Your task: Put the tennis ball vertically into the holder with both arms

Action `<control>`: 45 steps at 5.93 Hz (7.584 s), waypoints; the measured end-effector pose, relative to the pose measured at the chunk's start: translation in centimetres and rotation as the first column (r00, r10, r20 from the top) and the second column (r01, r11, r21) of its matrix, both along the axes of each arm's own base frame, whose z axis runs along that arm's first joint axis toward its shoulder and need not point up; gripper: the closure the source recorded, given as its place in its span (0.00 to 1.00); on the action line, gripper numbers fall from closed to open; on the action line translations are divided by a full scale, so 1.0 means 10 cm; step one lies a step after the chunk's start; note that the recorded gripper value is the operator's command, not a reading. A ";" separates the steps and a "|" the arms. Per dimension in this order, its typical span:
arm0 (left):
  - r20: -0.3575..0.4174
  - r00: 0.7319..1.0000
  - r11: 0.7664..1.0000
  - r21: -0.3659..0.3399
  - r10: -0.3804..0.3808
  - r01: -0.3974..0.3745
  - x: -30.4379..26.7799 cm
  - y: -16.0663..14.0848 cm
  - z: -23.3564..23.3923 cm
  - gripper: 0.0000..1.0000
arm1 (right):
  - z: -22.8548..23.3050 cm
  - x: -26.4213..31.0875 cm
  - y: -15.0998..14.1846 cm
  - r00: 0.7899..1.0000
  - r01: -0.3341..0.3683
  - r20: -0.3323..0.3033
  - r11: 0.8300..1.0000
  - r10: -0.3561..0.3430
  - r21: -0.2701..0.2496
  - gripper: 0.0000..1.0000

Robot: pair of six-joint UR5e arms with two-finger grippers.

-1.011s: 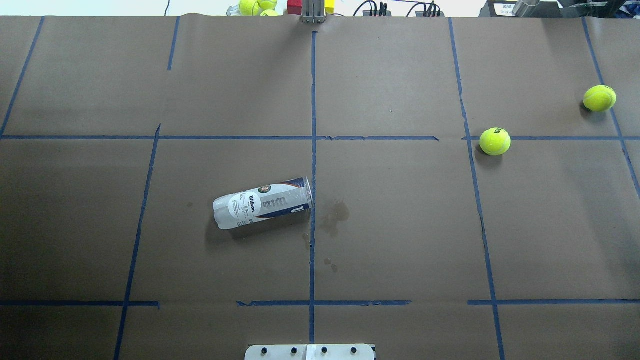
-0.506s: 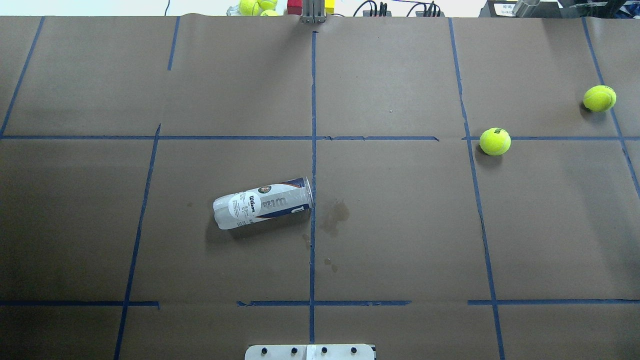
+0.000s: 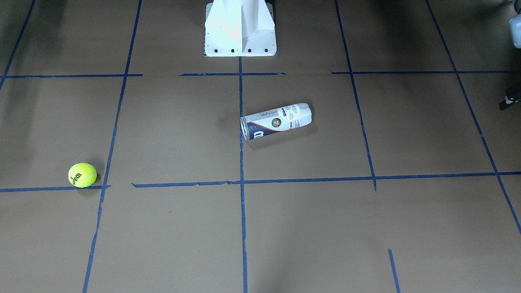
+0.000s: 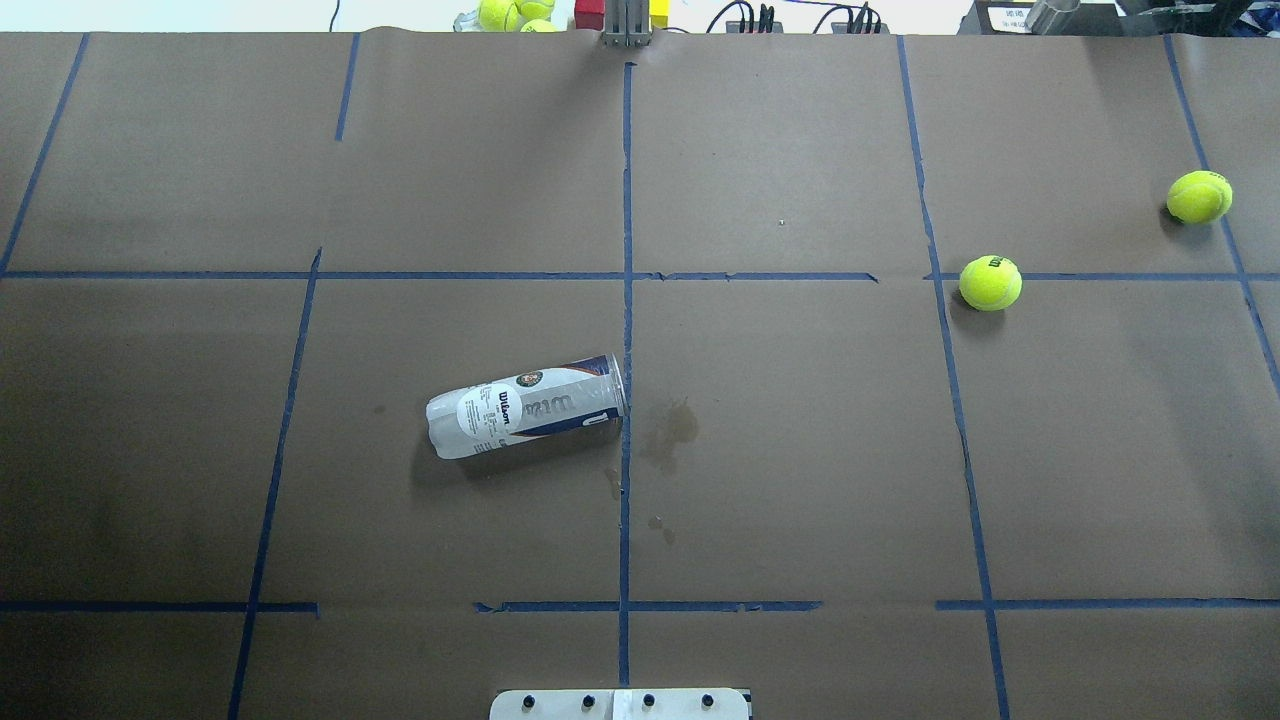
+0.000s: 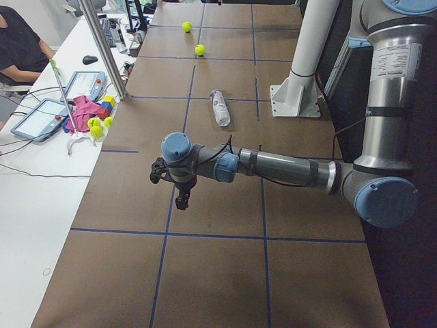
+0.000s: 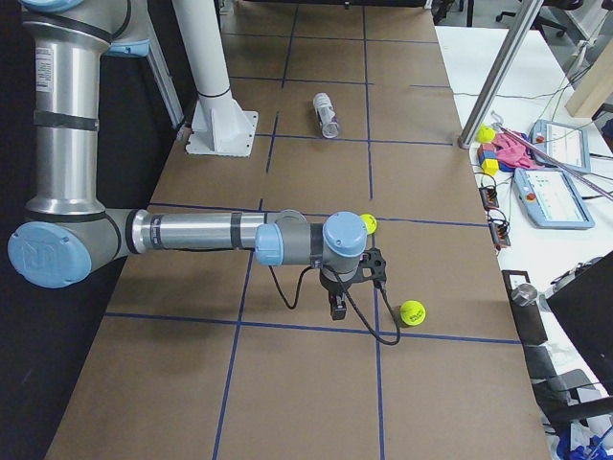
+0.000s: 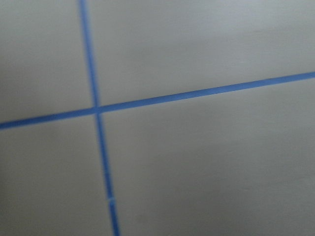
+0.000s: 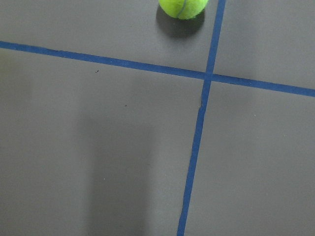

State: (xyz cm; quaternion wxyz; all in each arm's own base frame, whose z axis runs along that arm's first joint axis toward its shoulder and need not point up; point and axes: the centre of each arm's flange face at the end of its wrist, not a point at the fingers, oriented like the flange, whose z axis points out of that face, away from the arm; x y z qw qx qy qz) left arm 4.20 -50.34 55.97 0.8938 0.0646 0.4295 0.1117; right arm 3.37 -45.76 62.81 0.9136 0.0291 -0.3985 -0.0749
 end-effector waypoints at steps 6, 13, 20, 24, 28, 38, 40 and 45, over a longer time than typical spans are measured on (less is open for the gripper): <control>-0.007 0.904 0.775 0.519 0.427 -0.361 3.59 0.30 -3.11 0.00 | -0.03 -0.03 0.01 0.999 0.002 0.039 1.000 -0.002 0.001 0.00; 0.432 0.722 0.498 0.528 0.540 -0.688 5.43 0.40 -4.29 0.00 | -0.07 -0.06 0.00 0.999 0.011 0.040 1.000 -0.012 0.013 0.00; 0.582 0.626 0.444 0.442 0.519 -0.779 5.98 0.72 -4.28 0.00 | -0.08 -0.06 0.00 0.999 0.010 0.037 1.000 -0.010 0.014 0.00; 0.536 0.694 0.519 0.464 0.482 -0.718 6.04 0.71 -4.02 0.00 | -0.07 -0.06 0.00 0.999 0.010 0.037 1.000 -0.010 0.013 0.00; 0.539 0.688 0.518 0.456 0.487 -0.724 6.10 0.73 -3.89 0.00 | -0.07 -0.06 0.00 0.999 0.010 0.039 1.000 -0.010 0.011 0.00; 0.202 0.938 0.558 0.761 0.281 -0.331 5.36 0.45 -4.52 0.34 | -0.08 -0.08 -0.02 0.997 0.012 0.071 0.992 -0.021 0.127 0.00; -0.218 0.962 0.572 0.816 0.166 0.086 4.94 0.38 -4.56 0.34 | -0.25 -0.11 -0.11 0.997 0.007 0.078 0.983 -0.022 0.183 0.00; -0.602 0.784 0.453 0.747 0.151 0.487 4.59 0.50 -3.74 0.33 | -1.73 -1.60 -0.71 0.993 -0.122 0.025 0.982 0.120 0.144 0.00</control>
